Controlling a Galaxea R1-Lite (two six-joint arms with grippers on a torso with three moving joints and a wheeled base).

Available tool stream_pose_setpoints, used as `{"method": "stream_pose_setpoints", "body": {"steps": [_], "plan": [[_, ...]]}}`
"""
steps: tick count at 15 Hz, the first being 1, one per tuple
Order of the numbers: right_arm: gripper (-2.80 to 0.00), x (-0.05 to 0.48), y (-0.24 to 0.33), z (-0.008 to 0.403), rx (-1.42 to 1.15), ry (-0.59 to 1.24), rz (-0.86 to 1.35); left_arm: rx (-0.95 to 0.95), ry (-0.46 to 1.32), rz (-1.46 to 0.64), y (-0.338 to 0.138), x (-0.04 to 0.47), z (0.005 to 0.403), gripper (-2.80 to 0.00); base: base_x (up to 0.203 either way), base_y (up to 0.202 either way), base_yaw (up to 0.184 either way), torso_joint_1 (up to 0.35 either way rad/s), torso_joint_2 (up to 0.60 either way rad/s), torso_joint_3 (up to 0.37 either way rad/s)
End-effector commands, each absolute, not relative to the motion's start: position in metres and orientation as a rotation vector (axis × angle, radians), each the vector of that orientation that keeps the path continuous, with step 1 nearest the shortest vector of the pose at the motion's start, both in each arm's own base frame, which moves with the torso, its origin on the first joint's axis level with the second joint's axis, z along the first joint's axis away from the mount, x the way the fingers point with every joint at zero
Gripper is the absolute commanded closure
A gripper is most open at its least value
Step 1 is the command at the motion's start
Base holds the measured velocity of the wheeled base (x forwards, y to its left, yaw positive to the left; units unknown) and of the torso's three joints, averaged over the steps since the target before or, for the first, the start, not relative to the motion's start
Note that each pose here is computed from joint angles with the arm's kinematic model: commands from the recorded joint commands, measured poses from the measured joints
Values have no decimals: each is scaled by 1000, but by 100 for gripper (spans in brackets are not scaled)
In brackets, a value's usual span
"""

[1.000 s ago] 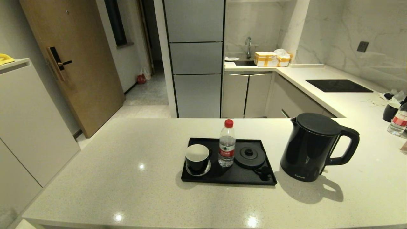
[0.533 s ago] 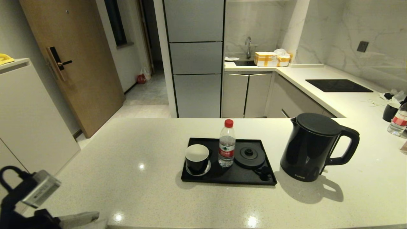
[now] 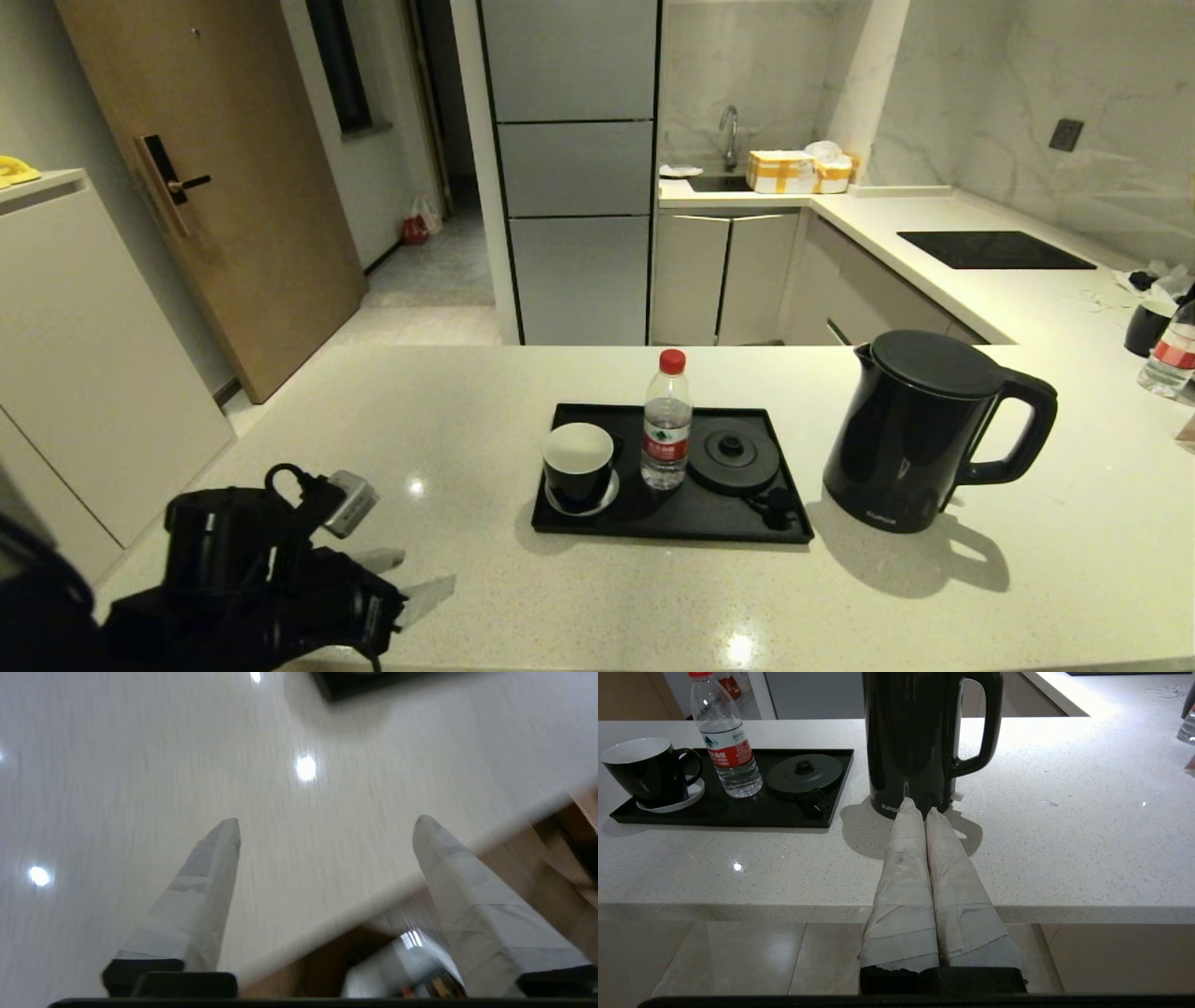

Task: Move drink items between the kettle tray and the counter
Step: Pick up the tea cup

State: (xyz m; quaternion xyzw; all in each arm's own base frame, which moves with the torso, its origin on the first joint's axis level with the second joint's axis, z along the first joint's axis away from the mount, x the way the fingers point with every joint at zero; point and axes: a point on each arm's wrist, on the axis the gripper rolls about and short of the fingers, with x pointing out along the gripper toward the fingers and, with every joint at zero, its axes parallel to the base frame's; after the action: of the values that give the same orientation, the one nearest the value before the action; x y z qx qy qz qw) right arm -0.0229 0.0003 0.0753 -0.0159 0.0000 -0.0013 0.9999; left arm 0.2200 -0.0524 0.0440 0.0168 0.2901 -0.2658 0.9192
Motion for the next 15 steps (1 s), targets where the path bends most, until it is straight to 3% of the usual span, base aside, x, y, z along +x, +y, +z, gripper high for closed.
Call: {"method": "stream_pose_setpoints", "body": {"steps": [1, 5, 15], "plan": [[0, -23, 0, 75, -32, 3, -3, 51, 495, -561, -71, 237, 20, -280, 0, 0, 0, 0, 0, 0], [0, -23, 0, 75, -32, 3, -1, 42, 263, -603, -147, 257, 41, -280, 0, 0, 0, 0, 0, 0], [0, -23, 0, 74, -32, 5, 0, 68, 312, -575, -174, 277, -1, -280, 0, 0, 0, 0, 0, 0]]}}
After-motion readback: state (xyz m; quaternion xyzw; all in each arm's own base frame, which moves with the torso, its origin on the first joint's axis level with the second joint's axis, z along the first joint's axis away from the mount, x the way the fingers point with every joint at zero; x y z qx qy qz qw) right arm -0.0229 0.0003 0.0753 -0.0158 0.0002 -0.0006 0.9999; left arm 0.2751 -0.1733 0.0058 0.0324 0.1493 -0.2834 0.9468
